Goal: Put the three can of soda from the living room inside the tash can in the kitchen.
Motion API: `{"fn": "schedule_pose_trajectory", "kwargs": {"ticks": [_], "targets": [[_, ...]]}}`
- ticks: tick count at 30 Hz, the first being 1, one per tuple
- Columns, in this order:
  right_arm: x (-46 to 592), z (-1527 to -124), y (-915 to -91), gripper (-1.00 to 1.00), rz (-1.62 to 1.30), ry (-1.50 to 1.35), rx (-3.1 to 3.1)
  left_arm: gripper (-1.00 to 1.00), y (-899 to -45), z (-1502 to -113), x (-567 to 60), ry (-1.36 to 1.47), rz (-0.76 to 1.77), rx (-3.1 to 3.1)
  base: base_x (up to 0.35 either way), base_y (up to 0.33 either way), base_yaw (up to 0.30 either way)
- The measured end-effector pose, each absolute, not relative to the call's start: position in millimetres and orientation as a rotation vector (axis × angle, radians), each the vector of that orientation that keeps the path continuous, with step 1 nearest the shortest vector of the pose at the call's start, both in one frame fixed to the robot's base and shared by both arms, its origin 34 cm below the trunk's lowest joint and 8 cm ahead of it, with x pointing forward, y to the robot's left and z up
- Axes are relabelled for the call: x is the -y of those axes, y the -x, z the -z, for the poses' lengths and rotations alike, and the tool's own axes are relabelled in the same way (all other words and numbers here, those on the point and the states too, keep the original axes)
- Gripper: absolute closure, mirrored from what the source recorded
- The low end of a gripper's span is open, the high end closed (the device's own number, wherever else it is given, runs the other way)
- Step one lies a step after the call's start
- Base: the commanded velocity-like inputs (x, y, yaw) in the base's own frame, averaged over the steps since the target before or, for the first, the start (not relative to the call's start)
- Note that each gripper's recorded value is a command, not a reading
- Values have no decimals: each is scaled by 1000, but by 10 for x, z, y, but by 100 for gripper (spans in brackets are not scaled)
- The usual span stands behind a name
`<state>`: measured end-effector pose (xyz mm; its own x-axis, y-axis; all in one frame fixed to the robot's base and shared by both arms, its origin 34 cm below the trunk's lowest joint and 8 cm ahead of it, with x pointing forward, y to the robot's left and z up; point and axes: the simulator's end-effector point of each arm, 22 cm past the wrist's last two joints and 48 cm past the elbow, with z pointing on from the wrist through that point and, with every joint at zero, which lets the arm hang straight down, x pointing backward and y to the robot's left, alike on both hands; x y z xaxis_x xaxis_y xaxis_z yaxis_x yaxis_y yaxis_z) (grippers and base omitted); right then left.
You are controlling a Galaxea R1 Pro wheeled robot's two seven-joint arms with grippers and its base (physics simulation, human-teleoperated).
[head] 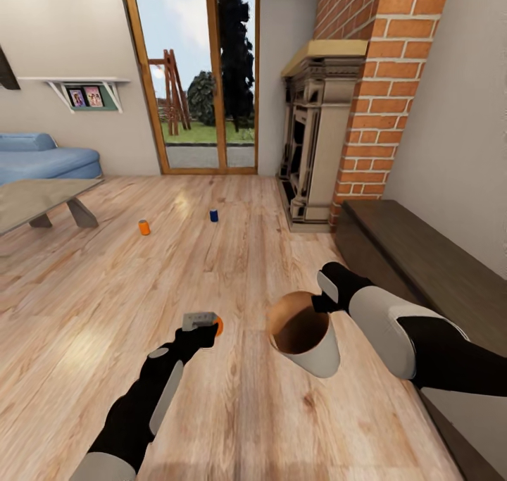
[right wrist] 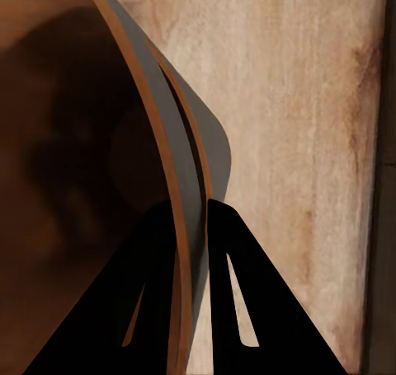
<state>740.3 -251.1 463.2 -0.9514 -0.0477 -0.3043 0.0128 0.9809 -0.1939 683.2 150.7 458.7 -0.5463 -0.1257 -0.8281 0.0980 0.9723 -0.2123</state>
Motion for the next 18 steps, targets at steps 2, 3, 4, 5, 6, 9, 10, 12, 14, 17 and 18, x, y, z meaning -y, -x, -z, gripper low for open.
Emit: {"fn": "schedule_pose_trajectory", "kwargs": {"ticks": [2, 3, 4, 5, 6, 9, 10, 12, 14, 17, 18], "targets": [[2530, -4674, -7414, 100, 291, 30, -2797, 100, -6820, -4636, -1498, 14, 290, -2137, 0, 0, 0], [2551, -4709, -7427, 100, 306, 39, -2785, 100, -6809, -4653, -1493, 12, 292, -2144, 0, 0, 0], [2570, -4743, -7442, 100, 320, 47, -2773, 100, -6804, -4673, -1491, 10, 293, -2146, 0, 0, 0], [2581, -4776, -7459, 100, 328, 51, -2759, 100, -6800, -4696, -1489, 8, 294, -2148, 0, 0, 0], [2581, -4794, -7477, 100, 327, 48, -2742, 100, -6792, -4725, -1480, 5, 298, -2154, 0, 0, 0], [2540, -4810, -7458, 100, 295, 26, -2730, 100, -6790, -4839, -1462, -1, 304, -2148, 0, 0, 0], [2524, -4801, -7442, 100, 287, 21, -2727, 100, -6796, -4912, -1452, -4, 308, -2141, 0, 0, 0], [2510, -4818, -7422, 100, 282, 19, -2722, 100, -6802, -5019, -1446, -9, 310, -2128, 0, 0, 0], [2523, -4811, -7390, 100, 296, 31, -2715, 100, -6804, -5174, -1438, -17, 317, -2115, 0, 0, 0], [2505, -4791, -7349, 100, 299, 38, -2699, 100, -6798, -5492, -1384, -39, 348, -2080, 0, 0, 0], [2483, -4775, -7338, 100, 292, 36, -2690, 100, -6785, -5642, -1344, -49, 372, -2062, 0, 0, 0]]}}
